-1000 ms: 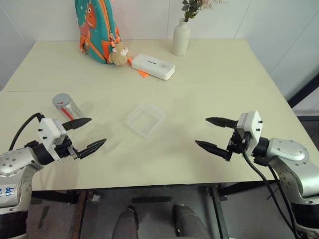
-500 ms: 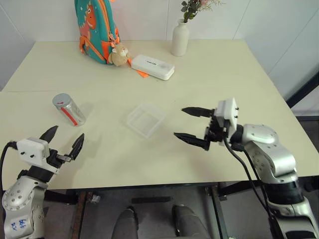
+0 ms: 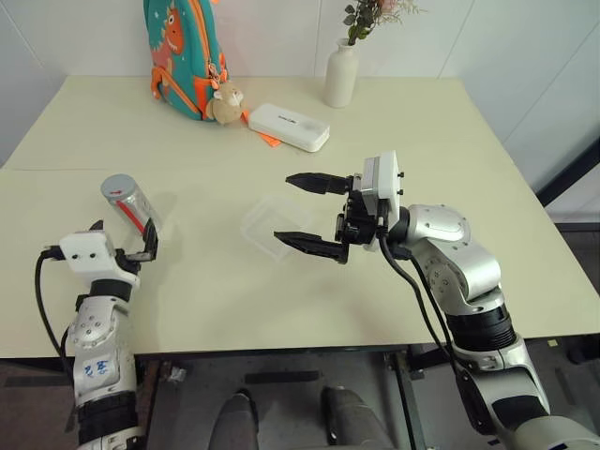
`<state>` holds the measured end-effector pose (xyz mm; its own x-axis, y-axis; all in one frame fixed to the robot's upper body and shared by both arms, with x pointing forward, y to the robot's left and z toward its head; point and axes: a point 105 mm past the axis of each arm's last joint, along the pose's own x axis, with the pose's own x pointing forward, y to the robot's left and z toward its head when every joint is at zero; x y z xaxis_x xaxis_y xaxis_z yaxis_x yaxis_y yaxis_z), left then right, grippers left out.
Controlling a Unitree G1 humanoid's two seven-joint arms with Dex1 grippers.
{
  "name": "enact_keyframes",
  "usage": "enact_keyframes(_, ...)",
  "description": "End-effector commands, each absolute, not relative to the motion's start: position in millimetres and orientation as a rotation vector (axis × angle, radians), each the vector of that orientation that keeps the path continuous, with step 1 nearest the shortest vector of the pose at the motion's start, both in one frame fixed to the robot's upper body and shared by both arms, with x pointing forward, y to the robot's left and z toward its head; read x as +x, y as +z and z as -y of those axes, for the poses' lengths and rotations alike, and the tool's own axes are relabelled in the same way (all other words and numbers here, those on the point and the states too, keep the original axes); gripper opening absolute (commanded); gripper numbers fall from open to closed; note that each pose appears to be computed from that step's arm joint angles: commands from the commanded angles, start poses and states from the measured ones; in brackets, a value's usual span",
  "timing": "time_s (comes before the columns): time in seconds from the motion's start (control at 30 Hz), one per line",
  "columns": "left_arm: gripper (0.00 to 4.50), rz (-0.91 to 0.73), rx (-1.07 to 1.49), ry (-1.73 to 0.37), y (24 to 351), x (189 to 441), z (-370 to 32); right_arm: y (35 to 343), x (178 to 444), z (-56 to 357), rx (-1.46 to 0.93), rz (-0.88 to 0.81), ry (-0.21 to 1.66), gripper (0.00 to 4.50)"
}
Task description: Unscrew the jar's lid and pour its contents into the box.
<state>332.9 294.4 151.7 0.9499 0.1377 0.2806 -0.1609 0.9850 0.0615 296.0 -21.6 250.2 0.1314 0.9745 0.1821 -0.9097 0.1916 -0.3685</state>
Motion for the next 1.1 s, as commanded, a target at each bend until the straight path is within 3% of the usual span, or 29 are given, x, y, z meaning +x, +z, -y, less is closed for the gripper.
enact_keyframes(0.03,4.49,0.323,0.127,0.172,167,341,-300,264,290,17,-0.187,0.5,1.368,4.5)
enact_keyframes(0.63,4.49,0.306,0.169,0.186,177,375,-307,260,290,16,-0.154,0.508,1.33,4.5)
enact_keyframes(0.73,3.93,0.305,0.164,0.183,176,376,-306,260,290,17,-0.155,0.509,1.325,4.5)
enact_keyframes(0.93,2.11,0.311,0.13,0.15,176,375,-296,259,292,18,-0.151,0.508,1.313,4.5)
enact_keyframes(1.1,1.94,0.442,0.146,-0.031,224,361,-275,260,293,25,-0.142,0.488,1.282,4.5)
